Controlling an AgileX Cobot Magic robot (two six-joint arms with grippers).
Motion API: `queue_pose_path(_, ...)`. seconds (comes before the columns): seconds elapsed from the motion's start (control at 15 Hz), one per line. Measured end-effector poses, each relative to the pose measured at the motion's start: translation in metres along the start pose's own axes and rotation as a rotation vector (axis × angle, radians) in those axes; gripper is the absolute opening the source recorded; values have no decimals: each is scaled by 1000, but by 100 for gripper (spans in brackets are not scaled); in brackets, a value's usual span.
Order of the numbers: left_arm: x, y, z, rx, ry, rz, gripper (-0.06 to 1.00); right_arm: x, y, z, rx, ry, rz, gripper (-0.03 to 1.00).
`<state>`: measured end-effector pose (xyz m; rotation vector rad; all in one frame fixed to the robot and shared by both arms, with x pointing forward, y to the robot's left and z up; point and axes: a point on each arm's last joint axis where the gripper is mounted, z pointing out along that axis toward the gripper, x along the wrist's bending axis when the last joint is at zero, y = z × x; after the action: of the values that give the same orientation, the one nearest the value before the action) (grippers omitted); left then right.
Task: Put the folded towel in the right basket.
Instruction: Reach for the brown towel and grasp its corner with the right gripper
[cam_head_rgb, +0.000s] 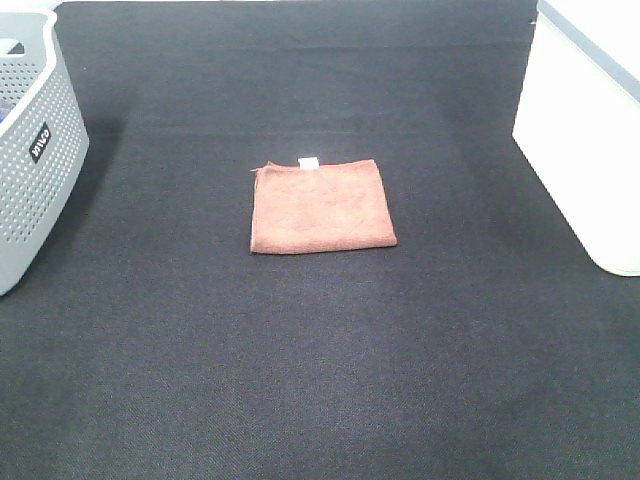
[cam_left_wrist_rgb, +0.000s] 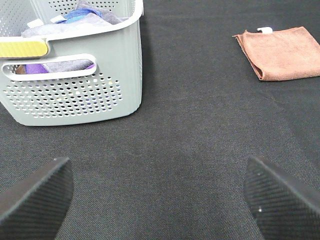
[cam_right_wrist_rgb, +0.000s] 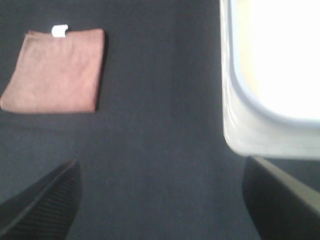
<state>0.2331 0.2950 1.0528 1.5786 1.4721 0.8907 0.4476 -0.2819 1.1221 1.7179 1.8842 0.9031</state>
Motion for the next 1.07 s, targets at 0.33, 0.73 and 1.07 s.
queue_pose_path(0.33, 0, 0, 0, 0, 0, 0, 88, -1, 68, 48, 79, 87, 19, 73)
queue_pose_path(0.73, 0, 0, 0, 0, 0, 0, 88, 58, 86, 152, 292, 246, -107, 71)
queue_pose_path(1.07, 0, 0, 0, 0, 0, 0, 88, 66, 70, 235, 423, 281, -2, 70)
